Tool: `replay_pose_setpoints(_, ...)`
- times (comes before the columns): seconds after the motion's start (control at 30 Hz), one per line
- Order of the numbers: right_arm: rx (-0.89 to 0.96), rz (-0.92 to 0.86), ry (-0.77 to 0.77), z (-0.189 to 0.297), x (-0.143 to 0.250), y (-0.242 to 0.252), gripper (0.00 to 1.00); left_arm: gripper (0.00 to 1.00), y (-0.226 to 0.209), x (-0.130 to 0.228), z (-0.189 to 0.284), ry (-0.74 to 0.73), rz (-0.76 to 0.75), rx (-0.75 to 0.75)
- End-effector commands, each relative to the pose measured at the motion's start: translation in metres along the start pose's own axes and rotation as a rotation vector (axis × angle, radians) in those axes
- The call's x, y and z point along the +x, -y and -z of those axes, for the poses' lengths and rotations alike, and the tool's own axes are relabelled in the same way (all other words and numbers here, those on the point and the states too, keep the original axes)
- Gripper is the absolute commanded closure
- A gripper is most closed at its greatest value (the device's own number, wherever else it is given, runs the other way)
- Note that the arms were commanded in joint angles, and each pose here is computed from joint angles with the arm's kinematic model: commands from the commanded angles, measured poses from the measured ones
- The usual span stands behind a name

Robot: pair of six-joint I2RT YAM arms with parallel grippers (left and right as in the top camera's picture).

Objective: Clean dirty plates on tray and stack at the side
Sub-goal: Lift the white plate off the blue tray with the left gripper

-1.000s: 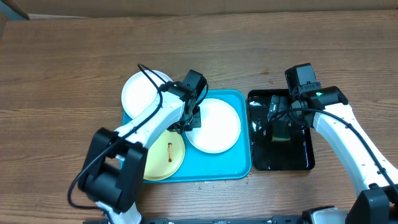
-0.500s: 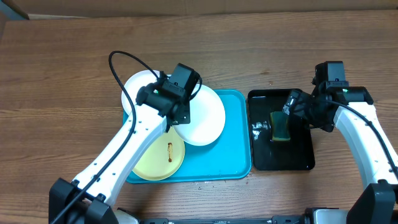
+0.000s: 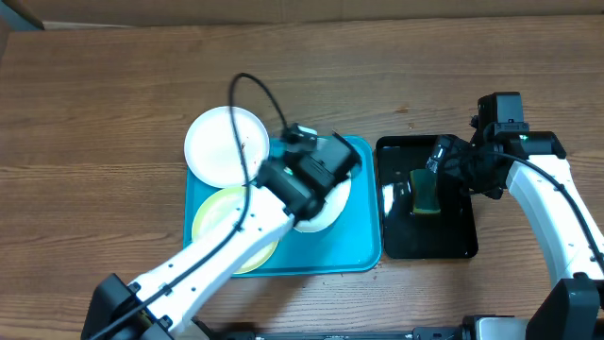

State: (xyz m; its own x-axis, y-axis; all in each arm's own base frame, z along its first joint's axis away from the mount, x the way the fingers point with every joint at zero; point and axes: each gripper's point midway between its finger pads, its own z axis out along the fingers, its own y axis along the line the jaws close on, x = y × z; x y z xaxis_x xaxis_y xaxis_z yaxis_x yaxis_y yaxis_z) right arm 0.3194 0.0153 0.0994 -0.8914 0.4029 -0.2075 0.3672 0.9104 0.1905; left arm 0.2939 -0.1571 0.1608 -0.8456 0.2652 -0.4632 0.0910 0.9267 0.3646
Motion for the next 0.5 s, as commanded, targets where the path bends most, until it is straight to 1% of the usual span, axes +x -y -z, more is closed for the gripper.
replay_pose_setpoints(0.0, -0.006, -0.008, -0.003, -0.002, 0.001, -0.001, 0.00, 0.96, -0.001, -0.018, 0.027, 0.153, -0.023, -0.088)
replay_pose_setpoints(0.33, -0.006, -0.008, -0.003, -0.002, 0.001, -0.001, 0.00, 0.96, 0.022, -0.027, 0.086, 0.443, -0.155, -0.226)
replay_pose_setpoints(0.47, -0.006, -0.008, -0.003, -0.002, 0.001, -0.001, 0.00, 0.96, 0.021, -0.032, 0.100, 0.519, -0.172, -0.277)
